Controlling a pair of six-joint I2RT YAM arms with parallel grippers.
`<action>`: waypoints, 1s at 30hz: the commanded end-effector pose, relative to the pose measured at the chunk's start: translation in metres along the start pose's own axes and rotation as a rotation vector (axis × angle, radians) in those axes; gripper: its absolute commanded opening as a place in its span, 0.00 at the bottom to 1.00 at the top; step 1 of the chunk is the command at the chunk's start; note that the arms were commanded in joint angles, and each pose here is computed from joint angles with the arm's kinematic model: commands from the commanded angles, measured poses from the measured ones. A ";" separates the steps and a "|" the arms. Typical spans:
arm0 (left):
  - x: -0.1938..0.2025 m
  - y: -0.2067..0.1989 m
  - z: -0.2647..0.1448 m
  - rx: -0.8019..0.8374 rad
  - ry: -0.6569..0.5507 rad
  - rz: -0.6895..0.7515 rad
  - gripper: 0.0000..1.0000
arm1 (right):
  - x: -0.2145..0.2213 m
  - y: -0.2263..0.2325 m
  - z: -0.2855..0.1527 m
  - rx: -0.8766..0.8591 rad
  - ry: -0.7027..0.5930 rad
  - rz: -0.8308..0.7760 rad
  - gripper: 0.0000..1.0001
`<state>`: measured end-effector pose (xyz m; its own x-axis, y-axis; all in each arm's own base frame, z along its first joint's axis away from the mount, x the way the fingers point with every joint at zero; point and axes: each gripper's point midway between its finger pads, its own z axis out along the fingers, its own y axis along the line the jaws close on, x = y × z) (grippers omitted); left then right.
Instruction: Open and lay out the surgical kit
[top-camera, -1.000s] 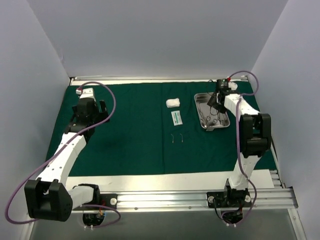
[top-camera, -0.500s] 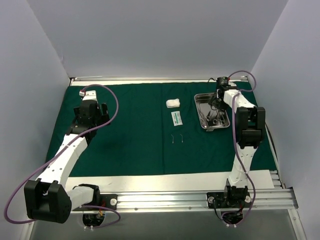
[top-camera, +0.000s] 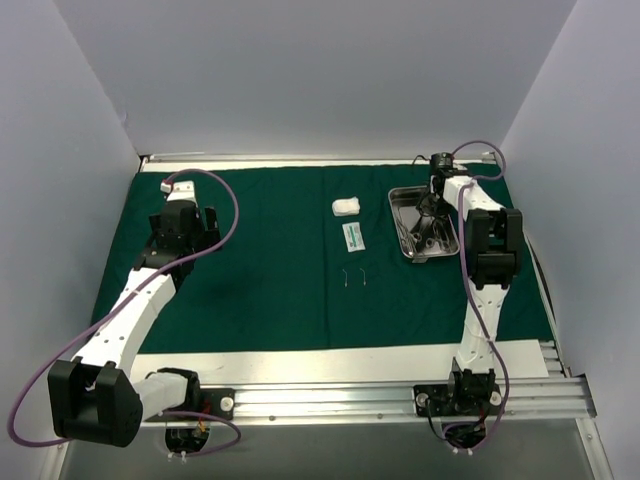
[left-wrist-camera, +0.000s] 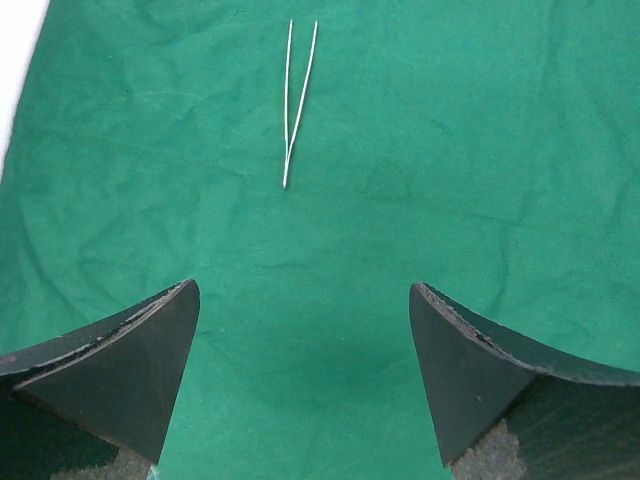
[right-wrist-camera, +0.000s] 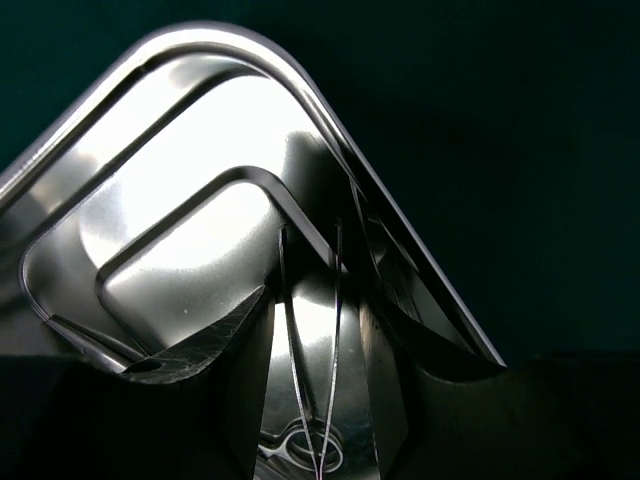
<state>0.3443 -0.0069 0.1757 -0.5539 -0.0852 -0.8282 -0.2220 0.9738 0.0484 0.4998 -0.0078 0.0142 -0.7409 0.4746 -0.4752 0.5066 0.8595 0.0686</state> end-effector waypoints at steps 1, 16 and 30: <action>-0.015 -0.002 -0.006 0.012 -0.046 0.002 0.95 | 0.014 -0.010 0.005 0.050 0.069 -0.040 0.35; -0.016 -0.006 -0.007 0.036 -0.052 0.004 0.95 | 0.000 -0.006 -0.006 0.039 0.052 -0.047 0.00; -0.055 -0.070 -0.061 0.263 -0.190 0.055 0.98 | -0.043 0.024 -0.096 -0.097 -0.139 -0.010 0.00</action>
<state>0.3382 -0.0597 0.2026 -0.5036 -0.0061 -0.8639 -0.0436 0.9989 0.0184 0.5033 -0.0031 0.0666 -0.7258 0.4494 -0.5208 0.4774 0.8742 0.0891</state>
